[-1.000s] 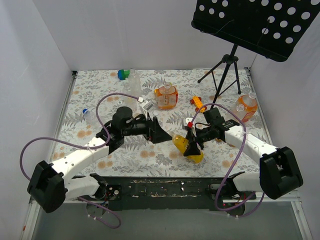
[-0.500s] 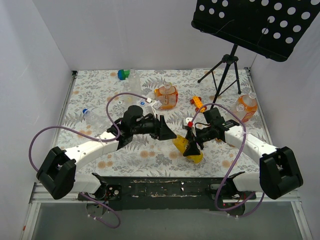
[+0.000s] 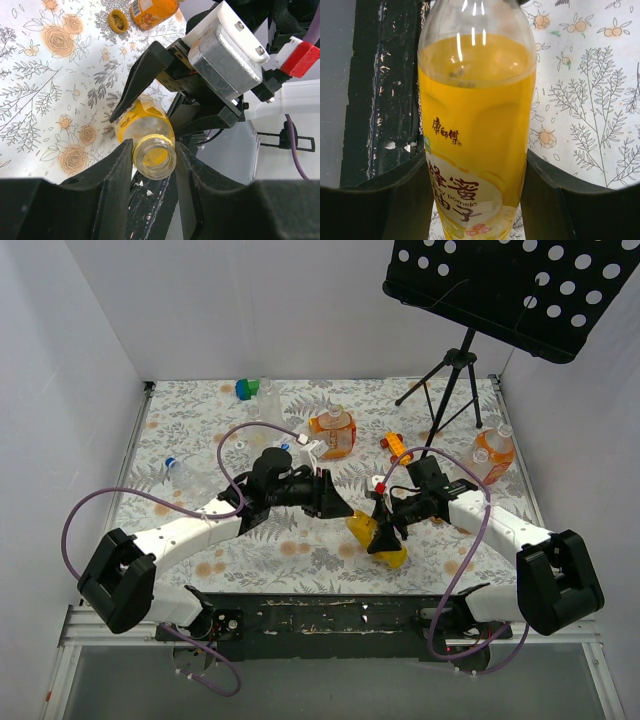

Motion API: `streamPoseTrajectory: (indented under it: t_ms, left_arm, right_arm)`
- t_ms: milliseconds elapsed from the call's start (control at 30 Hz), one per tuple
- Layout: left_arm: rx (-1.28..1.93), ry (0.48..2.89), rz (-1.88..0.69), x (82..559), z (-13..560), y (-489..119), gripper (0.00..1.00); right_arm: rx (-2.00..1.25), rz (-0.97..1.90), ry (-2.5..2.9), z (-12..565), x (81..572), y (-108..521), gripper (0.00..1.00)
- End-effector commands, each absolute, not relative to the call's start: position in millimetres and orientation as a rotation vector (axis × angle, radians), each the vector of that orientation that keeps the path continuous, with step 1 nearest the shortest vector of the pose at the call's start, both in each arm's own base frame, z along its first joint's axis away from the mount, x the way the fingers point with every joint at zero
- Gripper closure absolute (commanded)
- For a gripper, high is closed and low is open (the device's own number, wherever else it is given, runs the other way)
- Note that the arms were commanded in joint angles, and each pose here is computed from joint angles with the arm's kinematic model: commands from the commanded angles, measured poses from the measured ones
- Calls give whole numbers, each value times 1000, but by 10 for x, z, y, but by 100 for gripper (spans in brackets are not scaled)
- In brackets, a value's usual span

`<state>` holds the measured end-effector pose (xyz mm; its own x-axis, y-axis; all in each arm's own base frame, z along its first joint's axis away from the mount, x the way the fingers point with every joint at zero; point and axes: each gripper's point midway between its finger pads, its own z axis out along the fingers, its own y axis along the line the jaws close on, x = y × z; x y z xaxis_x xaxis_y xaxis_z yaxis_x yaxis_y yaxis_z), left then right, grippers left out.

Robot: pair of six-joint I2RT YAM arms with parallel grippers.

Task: Unscrew the bottle caps
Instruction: Place the plastic bottle at the center of the board.

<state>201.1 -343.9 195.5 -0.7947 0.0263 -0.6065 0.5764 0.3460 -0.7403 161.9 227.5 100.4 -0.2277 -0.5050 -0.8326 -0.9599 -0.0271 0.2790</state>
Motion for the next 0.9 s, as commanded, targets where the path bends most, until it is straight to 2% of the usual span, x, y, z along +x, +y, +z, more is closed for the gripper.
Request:
streamPoseTrajectory:
  t_ms: [0, 67, 333, 533, 867]
  left_arm:
    - [569, 2028, -1352, 2105, 2299, -3394, 100]
    - [560, 2036, -1279, 2140, 2350, -3313, 100]
    - [565, 2028, -1164, 2174, 2486, -3100, 100]
    - [532, 2038, -1065, 2339, 2518, -2929, 100]
    - [466, 2009, -508, 3117, 2684, -2472, 100]
  right_arm:
    - [-1535, 1228, 1639, 1197, 1642, 2369, 54]
    - [-1536, 1218, 1635, 1210, 1648, 2366, 42]
    - [-1529, 1205, 1630, 1232, 1665, 2354, 16]
    - [-1515, 1187, 1625, 1262, 1706, 2319, 12]
    - [-1462, 1128, 1611, 1355, 1823, 2209, 11]
